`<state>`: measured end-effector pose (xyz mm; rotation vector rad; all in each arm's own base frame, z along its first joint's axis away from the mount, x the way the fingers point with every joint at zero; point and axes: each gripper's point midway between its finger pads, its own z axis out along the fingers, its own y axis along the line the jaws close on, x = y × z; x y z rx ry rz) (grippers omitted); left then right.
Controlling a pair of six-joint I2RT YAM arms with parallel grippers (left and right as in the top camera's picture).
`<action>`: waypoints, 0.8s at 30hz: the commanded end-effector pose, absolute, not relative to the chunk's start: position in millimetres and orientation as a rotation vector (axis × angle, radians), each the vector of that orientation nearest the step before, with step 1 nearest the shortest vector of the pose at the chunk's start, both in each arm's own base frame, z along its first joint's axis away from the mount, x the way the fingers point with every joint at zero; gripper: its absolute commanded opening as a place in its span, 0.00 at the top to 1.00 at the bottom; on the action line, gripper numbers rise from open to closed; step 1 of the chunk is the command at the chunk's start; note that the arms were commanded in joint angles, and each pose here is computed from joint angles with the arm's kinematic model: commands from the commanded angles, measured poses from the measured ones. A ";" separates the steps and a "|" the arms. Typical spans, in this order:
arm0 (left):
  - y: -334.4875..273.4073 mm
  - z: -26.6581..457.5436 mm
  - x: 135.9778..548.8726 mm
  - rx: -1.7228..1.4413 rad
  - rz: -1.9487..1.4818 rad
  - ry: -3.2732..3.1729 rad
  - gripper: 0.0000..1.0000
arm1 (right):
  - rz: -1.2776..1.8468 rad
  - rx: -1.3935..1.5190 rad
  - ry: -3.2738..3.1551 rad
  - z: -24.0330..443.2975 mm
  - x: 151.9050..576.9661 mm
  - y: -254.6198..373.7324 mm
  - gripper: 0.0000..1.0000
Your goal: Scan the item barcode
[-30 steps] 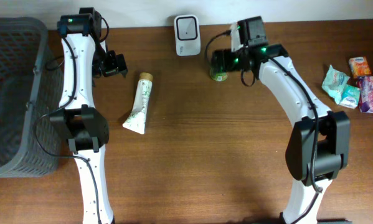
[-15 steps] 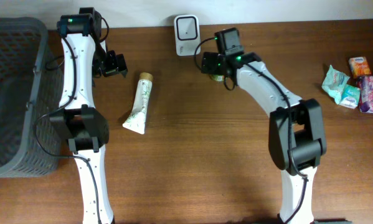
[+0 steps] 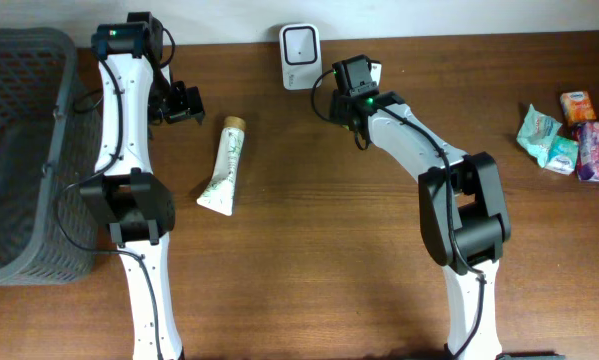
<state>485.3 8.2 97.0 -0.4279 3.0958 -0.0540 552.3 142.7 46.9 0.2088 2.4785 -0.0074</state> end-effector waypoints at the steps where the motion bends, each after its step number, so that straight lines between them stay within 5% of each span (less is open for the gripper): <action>1: 8.8 115.2 485.3 -0.424 -0.049 3.058 0.01 | -0.031 0.134 2.389 90.3 568.2 142.2 0.43; 8: 8.8 115.2 485.2 -0.424 -0.049 3.058 0.01 | 0.043 0.103 2.186 201.1 583.6 148.8 0.45; 14: 8.8 115.2 485.2 -0.424 -0.049 3.058 0.01 | 0.411 -0.034 1.899 277.2 609.4 205.6 0.46; 24: 8.7 115.2 485.2 -0.424 -0.050 3.058 0.01 | 0.545 -0.120 1.705 228.8 650.4 251.2 0.50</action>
